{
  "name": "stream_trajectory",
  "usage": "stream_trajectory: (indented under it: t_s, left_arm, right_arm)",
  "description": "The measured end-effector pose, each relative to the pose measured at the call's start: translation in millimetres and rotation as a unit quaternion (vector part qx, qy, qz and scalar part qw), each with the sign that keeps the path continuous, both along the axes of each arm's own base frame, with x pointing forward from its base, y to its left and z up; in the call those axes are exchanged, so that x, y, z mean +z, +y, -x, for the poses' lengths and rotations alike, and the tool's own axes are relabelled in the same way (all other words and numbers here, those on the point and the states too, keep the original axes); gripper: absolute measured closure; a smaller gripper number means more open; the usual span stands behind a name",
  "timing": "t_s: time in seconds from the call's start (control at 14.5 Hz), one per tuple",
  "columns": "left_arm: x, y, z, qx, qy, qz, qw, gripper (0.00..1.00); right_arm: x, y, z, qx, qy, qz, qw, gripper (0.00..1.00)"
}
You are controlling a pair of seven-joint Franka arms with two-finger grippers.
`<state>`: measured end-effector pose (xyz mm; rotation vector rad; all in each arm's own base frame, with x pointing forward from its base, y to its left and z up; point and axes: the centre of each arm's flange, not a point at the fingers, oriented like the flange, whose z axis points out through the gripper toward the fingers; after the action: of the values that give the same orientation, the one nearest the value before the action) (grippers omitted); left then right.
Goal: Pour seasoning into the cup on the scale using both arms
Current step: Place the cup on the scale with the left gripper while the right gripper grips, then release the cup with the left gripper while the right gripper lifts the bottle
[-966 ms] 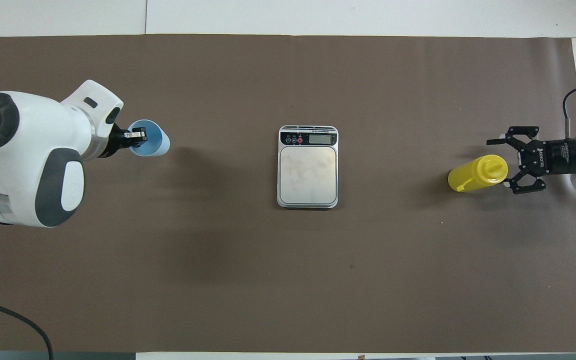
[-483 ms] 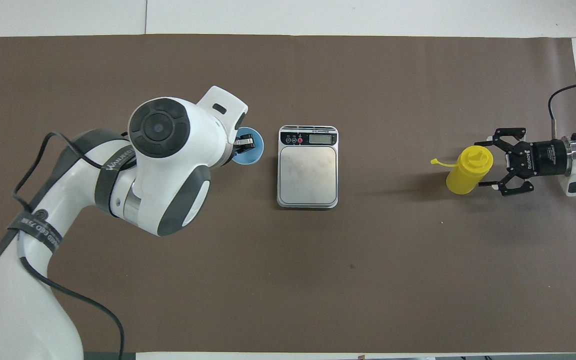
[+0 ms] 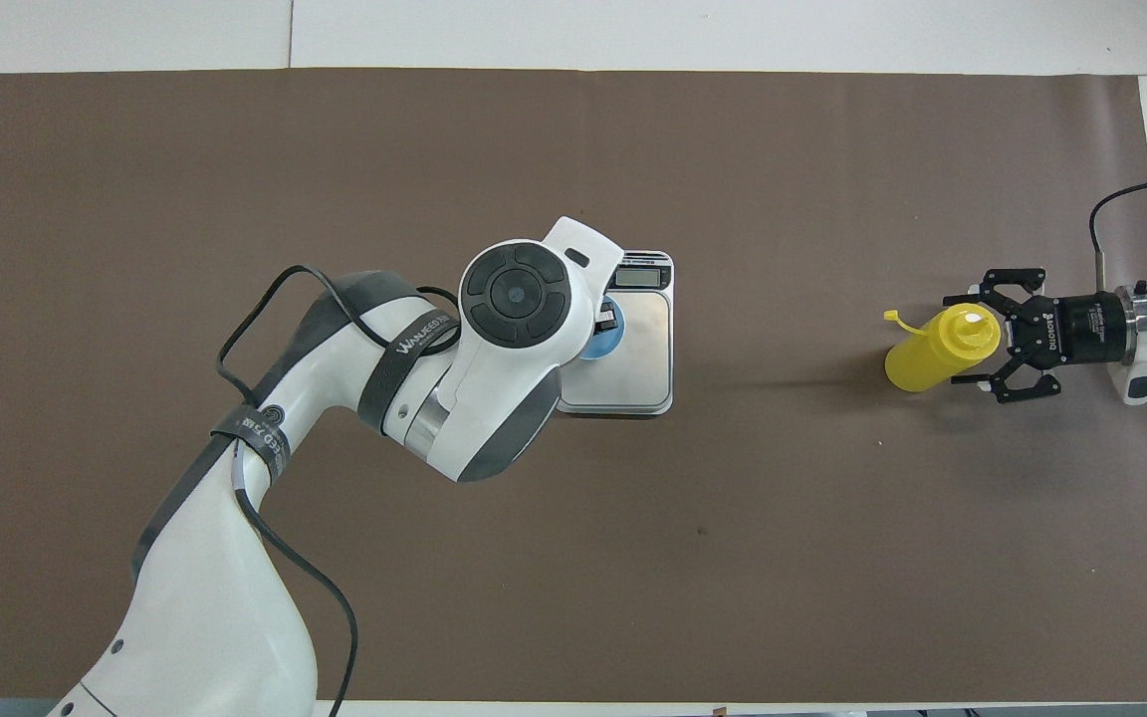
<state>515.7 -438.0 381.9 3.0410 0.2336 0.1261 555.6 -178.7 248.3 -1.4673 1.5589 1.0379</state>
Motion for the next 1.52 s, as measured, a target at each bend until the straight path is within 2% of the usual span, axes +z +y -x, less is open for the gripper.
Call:
stream_trajectory:
  t_s: [0.34,0.41,0.69,0.97,1.17,1.38,1.52]
  left_arm:
    - [1,-13,8,-0.011,-0.005,0.005,1.0,0.96]
    - [1,-13,8,-0.011,-0.007,0.006,1.0,0.9]
    - [4,-14,9,-0.012,-0.009,0.008,1.0,0.47]
    - [40,6,9,-0.001,-0.02,0.014,1.0,0.02]
    - [62,59,0,-0.003,-0.015,0.0,1.0,0.0]
    - [68,127,-16,-0.024,0.011,-0.026,0.999,0.0]
    - [75,174,-32,-0.043,0.018,-0.035,0.998,0.0]
  right_arm:
    - [0,5,8.6,0.001,0.004,-0.005,1.0,0.0]
    - [-1,7,11.1,0.002,0.004,-0.006,1.0,0.0]
    - [-6,12,20.1,-0.002,-0.004,0.002,1.0,0.0]
    - [-10,18,19.1,-0.014,-0.01,0.007,1.0,0.0]
    - [-19,19,23.3,-0.019,-0.018,0.017,1.0,0.01]
    - [-26,19,28.1,-0.021,-0.021,0.024,0.999,0.01]
    - [-28,25,27.4,-0.018,-0.022,0.028,0.999,0.01]
